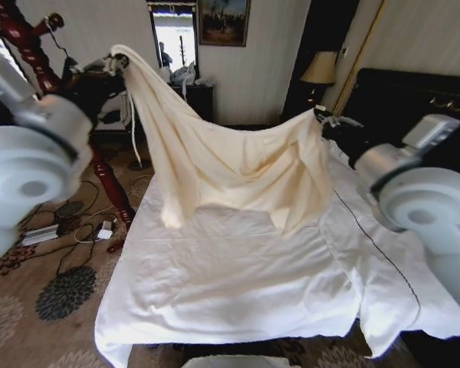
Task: Pick up the clothes from the bed and hang them on the clothes hanger.
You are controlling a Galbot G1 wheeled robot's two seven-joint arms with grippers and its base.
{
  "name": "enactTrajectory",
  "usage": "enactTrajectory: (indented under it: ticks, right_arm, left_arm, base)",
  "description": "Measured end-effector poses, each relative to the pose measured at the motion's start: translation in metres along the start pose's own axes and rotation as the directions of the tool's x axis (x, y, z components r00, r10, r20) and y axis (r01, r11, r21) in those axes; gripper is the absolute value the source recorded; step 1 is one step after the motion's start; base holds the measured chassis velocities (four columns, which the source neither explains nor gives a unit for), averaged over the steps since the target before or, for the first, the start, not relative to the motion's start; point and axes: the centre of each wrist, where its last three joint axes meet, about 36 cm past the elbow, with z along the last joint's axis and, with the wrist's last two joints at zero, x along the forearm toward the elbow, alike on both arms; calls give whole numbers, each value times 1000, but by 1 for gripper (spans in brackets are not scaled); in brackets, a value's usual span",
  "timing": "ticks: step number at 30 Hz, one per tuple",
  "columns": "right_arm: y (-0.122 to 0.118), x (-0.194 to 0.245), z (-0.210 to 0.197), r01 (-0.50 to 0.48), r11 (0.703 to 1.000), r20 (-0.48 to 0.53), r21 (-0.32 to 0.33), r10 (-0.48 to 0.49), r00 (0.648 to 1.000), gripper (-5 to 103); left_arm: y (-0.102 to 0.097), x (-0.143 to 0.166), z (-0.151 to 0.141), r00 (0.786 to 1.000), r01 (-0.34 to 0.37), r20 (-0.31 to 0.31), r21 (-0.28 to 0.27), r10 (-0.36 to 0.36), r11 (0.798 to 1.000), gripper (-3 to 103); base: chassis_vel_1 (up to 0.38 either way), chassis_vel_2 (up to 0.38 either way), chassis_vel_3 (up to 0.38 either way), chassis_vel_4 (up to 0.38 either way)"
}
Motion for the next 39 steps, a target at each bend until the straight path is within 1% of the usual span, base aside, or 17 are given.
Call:
enactTrajectory:
  ticks: [2,5,9,10,13,14,17,19,20,22,24,25,26,28,30,35,39]
  right_arm:
    - [5,1,-4,-11,1000,-19,-14,11,1000,1]
    - [5,-5,8,-22,1000,-56,-8,21,998,1]
    - [-8,-33,73,-59,998,-183,-1,58,981,1]
    - [-8,-33,73,-59,998,-183,-1,58,981,1]
    - [-7,-61,134,-44,999,-288,-13,38,957,1]
    - [-7,-61,134,-44,999,-288,-13,38,957,1]
    - [-4,-94,196,-43,999,-356,5,42,934,1]
    - [-7,-114,229,-52,998,-385,25,58,921,1]
    - [-7,-114,229,-52,998,-385,25,58,921,1]
    - [-9,-133,253,-62,997,-399,43,74,914,1]
    - [-15,-157,272,-82,995,-407,59,99,908,1]
    - [-18,-170,279,-92,993,-406,68,112,907,1]
    - [-18,-170,279,-92,993,-406,68,112,907,1]
    - [-24,-193,288,-109,990,-400,86,135,907,1]
    - [-25,-217,290,-116,989,-386,94,143,911,1]
    - [-15,-248,288,-118,988,-350,98,145,925,1]
    - [-18,-245,299,-112,986,-341,122,147,928,1]
  left_arm:
    - [-2,2,5,998,28,-55,22,-27,999,1]
    - [-3,-2,20,993,62,-101,16,-60,998,1]
    - [-9,-24,116,951,135,-280,5,-128,991,1]
    - [-9,-24,116,951,135,-280,5,-128,991,1]
    - [-27,-50,195,912,161,-387,27,-138,987,1]
    - [-27,-50,195,912,161,-387,27,-138,987,1]
    - [-42,-74,262,878,178,-454,11,-153,984,1]
    - [-44,-92,297,856,202,-486,1,-176,979,1]
    - [-44,-92,297,856,202,-486,1,-176,979,1]
    - [-39,-113,323,838,232,-505,-15,-208,972,1]
    - [-31,-137,338,834,251,-501,-28,-231,968,1]
    - [-26,-149,341,836,259,-493,-33,-241,965,1]
    - [-26,-149,341,836,259,-493,-33,-241,965,1]
    - [-15,-173,346,835,283,-479,-47,-271,958,1]
    - [-3,-198,350,825,313,-474,-68,-307,947,1]
    - [13,-227,353,814,351,-455,-111,-362,930,1]
    - [12,-220,361,810,339,-458,-144,-366,930,1]
  base:
    - [0,0,0,0]
    - [0,0,0,0]
    - [0,0,0,0]
    - [0,0,0,0]
    - [0,0,0,0]
    - [0,0,0,0]
    - [0,0,0,0]
    - [0,0,0,0]
    - [0,0,0,0]
    - [0,0,0,0]
    - [0,0,0,0]
    - [0,0,0,0]
    - [0,0,0,0]
    - [0,0,0,0]
    - [0,0,0,0]
    - [0,0,0,0]
    - [0,0,0,0]
